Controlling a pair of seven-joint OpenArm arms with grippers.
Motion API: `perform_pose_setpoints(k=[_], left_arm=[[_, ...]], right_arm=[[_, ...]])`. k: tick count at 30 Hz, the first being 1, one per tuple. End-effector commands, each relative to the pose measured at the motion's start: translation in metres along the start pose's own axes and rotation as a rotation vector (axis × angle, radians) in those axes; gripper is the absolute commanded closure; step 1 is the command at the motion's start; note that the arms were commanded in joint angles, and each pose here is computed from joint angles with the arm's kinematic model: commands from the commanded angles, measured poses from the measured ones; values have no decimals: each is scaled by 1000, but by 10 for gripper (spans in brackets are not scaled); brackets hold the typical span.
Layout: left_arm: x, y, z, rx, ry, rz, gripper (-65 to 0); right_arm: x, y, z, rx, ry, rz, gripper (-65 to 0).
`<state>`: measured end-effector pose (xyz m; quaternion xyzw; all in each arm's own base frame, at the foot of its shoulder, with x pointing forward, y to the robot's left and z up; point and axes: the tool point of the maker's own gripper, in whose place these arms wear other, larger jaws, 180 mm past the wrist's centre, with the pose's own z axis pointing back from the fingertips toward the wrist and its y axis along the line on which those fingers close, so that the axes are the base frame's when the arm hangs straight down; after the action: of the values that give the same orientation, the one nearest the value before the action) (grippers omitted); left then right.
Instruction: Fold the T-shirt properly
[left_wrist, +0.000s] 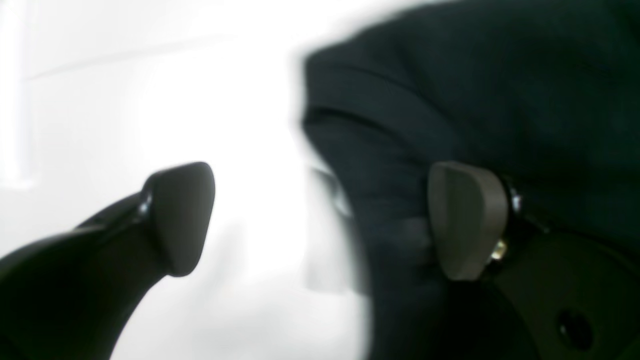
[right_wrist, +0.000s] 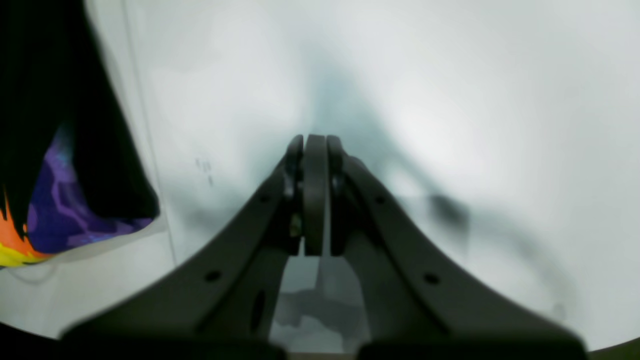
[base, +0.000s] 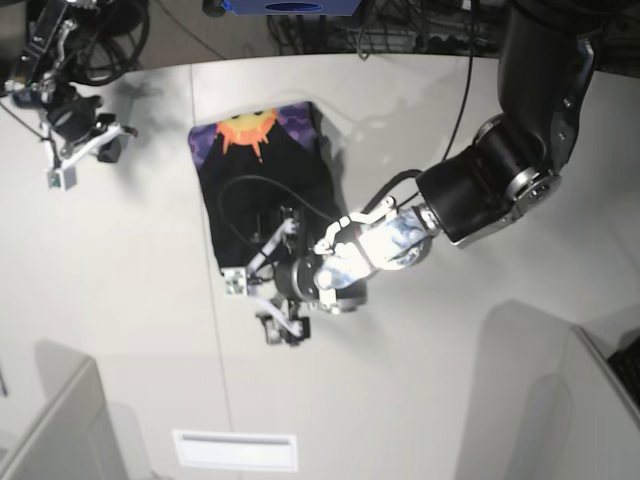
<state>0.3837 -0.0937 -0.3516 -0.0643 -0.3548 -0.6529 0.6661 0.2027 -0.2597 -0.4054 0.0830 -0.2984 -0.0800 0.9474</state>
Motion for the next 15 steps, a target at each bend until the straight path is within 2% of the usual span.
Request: perform_pose_setpoints(k=[1, 5, 8, 11, 12, 14, 15], left_arm=[[22, 28, 15, 63, -62, -1, -650], [33, 34, 29, 59, -113, 108, -650], [56, 33, 49, 62, -234, 173, -650], [34, 38, 83, 121, -294, 296, -650], [28, 38, 95, 146, -309, 329, -619], [3, 28, 117, 198, -309, 396, -411], [-6, 24, 131, 234, -314, 417, -280]], right_arm=[[14, 0, 5, 0, -44, 27, 0], [30, 7, 13, 1, -91, 63, 0], [43, 16, 25, -6, -136, 97, 0], [40, 19, 34, -13, -142, 125, 0], [36, 19, 37, -17, -134, 132, 0], [24, 18, 44, -26, -109, 146, 0], [19, 19, 48, -29, -100, 156, 0]])
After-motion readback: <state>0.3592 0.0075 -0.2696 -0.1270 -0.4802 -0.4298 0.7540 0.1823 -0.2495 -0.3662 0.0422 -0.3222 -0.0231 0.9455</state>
